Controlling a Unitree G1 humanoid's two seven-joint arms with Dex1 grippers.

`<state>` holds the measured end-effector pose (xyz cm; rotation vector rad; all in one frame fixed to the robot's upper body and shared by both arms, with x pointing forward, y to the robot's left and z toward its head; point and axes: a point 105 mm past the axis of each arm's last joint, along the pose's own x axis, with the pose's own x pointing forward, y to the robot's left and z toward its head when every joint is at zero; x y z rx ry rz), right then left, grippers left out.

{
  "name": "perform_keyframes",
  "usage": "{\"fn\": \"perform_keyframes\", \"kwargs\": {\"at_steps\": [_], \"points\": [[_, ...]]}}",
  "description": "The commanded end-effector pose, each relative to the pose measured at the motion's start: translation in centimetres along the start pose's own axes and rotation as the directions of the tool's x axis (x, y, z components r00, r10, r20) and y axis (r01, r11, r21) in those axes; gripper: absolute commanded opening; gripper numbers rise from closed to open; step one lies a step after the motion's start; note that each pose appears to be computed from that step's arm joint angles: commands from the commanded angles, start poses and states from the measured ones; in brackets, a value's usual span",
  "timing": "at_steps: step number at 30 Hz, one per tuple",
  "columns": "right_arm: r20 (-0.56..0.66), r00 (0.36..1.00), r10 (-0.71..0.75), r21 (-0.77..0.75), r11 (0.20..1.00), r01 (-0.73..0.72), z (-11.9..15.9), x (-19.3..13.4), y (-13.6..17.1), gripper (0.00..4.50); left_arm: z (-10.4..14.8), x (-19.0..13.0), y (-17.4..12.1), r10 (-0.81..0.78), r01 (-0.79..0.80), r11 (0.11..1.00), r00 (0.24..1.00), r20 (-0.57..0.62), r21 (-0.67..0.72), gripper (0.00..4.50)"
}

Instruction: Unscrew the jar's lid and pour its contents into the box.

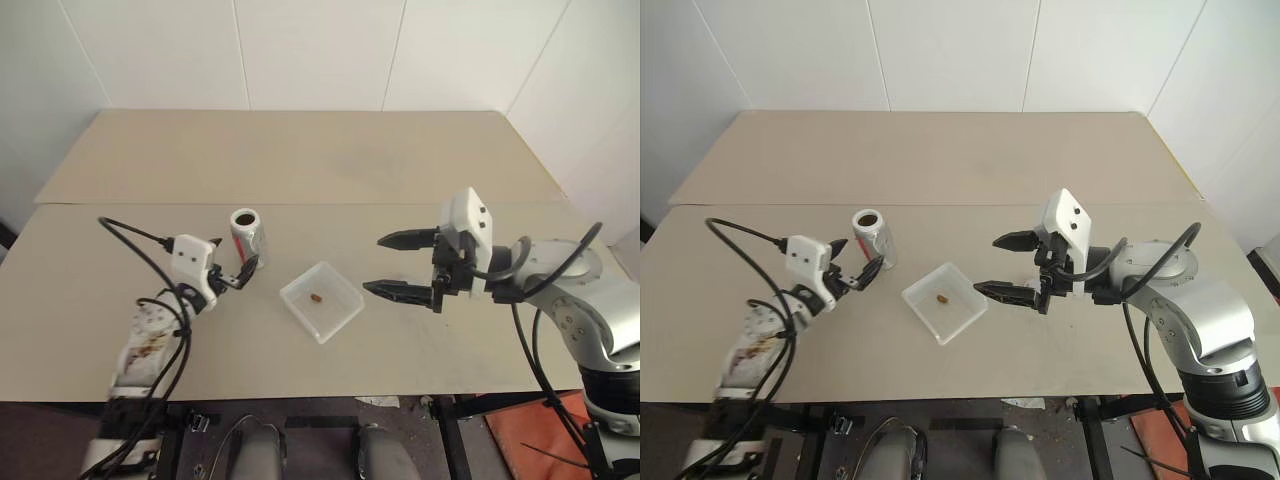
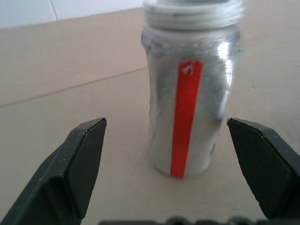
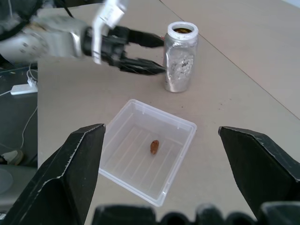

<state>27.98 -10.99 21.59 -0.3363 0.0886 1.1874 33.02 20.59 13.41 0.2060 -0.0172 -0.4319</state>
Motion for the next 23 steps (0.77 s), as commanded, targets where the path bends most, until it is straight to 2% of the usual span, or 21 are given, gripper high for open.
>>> {"fn": "perform_keyframes", "kwargs": {"at_steps": [1,6,11,13,17,23], "points": [[0.014,1.000,-0.019,-0.056,0.998,0.019,0.8,-0.7,-0.3,4.50,2.7,-3.2,-1.1,-0.180,0.178,0.983,0.983,0.024,0.051,4.49],[0.000,0.999,-0.038,-0.062,0.997,0.038,0.5,-1.5,-0.8,4.50,5.1,-8.5,-2.5,-0.483,0.481,0.874,0.876,0.004,0.071,4.49],[-0.016,0.999,-0.044,-0.082,0.996,0.043,0.3,-2.3,-0.9,4.50,8.0,-10.9,-0.3,-0.601,0.596,0.791,0.799,-0.009,0.138,4.49],[-0.018,0.999,-0.043,-0.092,0.995,0.041,0.2,-2.8,-0.9,4.50,8.9,-11.3,0.5,-0.624,0.618,0.768,0.781,-0.022,0.170,4.49],[-0.014,0.999,-0.031,-0.105,0.994,0.029,0.3,-3.5,-0.4,4.50,10.1,-11.1,2.0,-0.595,0.584,0.782,0.803,-0.019,0.217,4.49],[-0.010,0.999,-0.030,-0.105,0.994,0.029,0.2,-3.9,-0.1,4.50,10.5,-10.4,2.0,-0.574,0.558,0.797,0.819,0.001,0.231,4.49]]}}
